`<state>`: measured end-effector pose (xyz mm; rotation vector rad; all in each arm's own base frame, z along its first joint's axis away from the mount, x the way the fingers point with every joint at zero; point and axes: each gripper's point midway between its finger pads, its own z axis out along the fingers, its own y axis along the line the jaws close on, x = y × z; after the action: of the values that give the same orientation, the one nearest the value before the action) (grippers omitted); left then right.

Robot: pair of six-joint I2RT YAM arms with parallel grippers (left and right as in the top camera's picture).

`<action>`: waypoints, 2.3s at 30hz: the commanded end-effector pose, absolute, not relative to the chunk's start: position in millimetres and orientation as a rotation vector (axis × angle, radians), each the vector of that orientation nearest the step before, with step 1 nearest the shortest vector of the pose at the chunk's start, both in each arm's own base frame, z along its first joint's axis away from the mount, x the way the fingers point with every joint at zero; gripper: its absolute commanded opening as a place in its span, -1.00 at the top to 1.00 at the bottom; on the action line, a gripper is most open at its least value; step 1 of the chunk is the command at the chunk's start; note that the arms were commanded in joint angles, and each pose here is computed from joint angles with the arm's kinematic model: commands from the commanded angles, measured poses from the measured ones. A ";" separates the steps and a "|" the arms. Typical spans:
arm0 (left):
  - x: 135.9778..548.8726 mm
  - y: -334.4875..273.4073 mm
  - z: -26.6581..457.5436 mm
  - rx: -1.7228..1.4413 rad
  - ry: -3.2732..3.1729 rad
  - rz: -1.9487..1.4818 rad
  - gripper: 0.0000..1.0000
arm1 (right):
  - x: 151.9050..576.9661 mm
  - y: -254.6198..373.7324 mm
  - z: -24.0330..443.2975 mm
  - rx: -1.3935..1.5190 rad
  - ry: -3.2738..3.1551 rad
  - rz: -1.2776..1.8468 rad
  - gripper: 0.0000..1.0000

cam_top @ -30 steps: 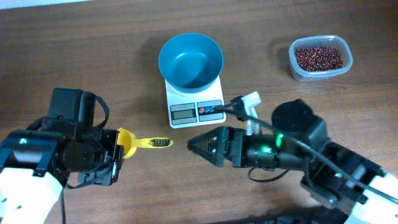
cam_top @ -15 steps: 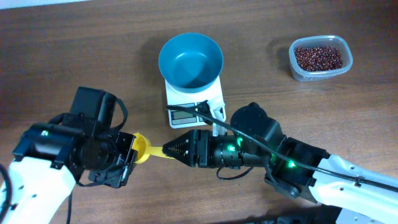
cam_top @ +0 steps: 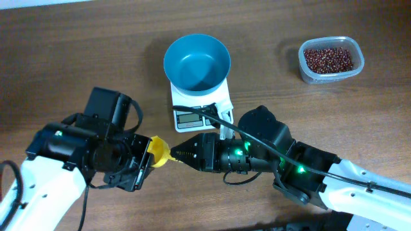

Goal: Scoop item into bowl and weigh 50g on scale
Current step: 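Grasp the scoop with the right gripper and release the left gripper, then carry the scoop with the right gripper toward the bean tub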

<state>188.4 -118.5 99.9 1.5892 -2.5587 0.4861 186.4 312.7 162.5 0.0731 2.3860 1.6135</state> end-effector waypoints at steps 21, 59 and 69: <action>188.1 -129.5 104.3 1.610 -2.507 0.518 1.00 | 188.0 314.7 165.9 0.067 2.374 1.605 0.57; 207.3 -82.7 208.3 1.086 -3.246 0.919 -1.00 | 154.3 200.9 174.4 -0.095 2.352 1.149 0.92; 182.4 -85.6 195.5 1.055 -3.145 0.850 -0.98 | 130.8 163.9 218.6 -0.212 2.069 1.144 0.92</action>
<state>184.6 -84.7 191.2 1.0759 -3.1421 0.8373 132.8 163.3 214.6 -0.1844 2.0894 1.1382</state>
